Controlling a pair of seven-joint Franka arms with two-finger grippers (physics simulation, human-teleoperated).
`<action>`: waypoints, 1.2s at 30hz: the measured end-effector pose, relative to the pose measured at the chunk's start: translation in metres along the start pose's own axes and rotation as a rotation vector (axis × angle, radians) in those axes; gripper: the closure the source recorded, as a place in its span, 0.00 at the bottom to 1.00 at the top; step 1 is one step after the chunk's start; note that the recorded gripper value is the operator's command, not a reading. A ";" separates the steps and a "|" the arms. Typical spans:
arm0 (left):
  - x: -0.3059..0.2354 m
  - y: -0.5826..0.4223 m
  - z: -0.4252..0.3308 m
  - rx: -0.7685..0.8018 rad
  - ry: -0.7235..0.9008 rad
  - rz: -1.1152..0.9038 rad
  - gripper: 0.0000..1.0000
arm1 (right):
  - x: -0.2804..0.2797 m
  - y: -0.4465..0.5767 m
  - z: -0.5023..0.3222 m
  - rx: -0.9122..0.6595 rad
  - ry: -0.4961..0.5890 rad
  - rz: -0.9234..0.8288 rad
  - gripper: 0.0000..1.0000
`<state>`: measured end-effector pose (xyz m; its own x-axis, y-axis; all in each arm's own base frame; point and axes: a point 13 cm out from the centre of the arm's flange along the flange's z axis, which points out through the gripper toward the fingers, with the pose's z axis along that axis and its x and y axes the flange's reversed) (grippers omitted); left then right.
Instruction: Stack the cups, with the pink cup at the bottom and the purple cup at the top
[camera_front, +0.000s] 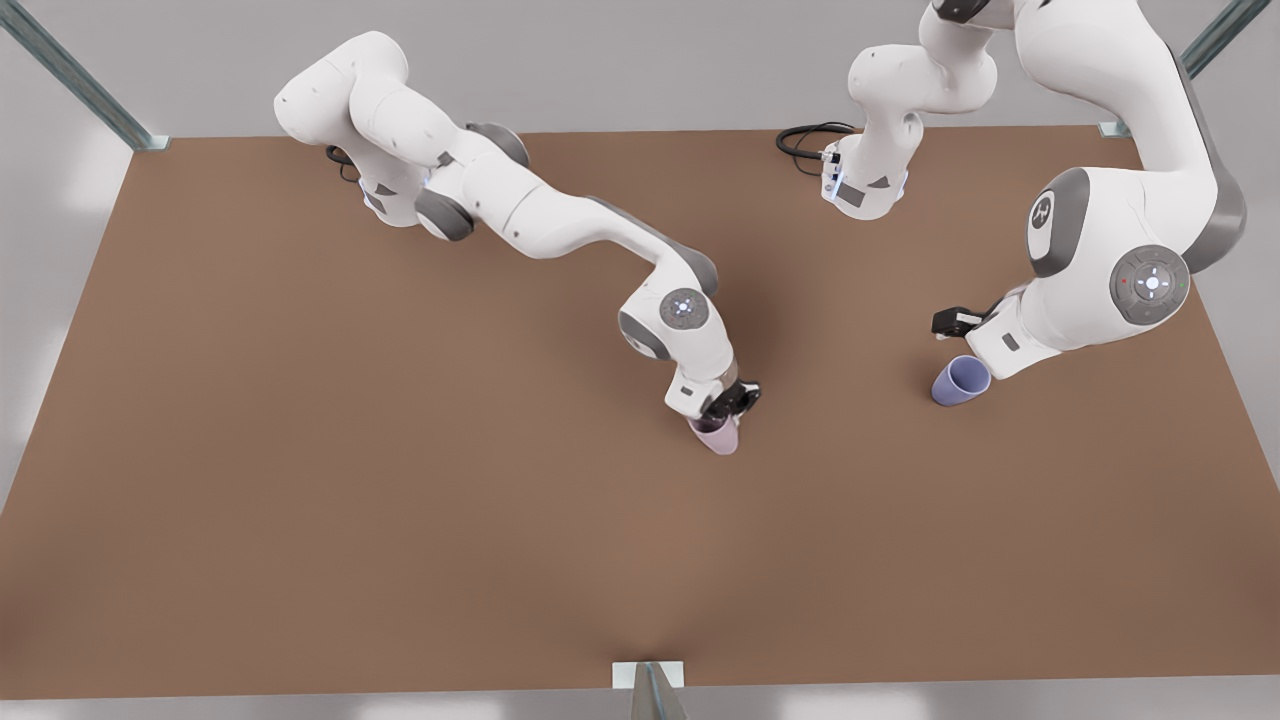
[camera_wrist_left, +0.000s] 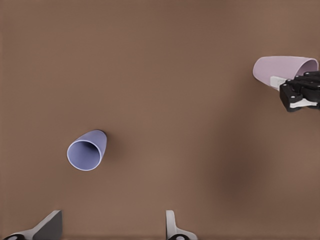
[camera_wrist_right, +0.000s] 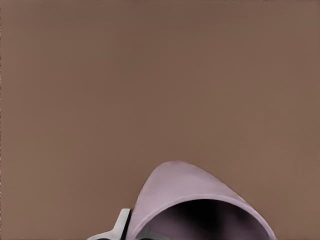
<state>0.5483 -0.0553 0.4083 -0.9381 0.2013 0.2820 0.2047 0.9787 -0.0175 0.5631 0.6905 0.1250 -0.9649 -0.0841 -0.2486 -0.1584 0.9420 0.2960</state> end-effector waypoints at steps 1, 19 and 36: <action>0.000 0.000 0.000 -0.001 0.001 0.000 0.00 | 0.000 0.003 0.001 -0.007 -0.009 0.013 0.79; -0.001 0.002 0.002 -0.006 0.003 -0.001 0.00 | 0.057 -0.015 0.007 0.138 0.184 0.187 0.22; -0.007 0.008 0.006 -0.028 0.007 -0.004 0.00 | 0.083 0.039 -0.004 0.073 0.155 0.193 0.08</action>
<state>0.5549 -0.0488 0.4000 -0.9370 0.1965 0.2887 0.2085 0.9780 0.0109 0.4755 0.7192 0.1200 -0.9973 0.0563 -0.0475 0.0424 0.9659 0.2556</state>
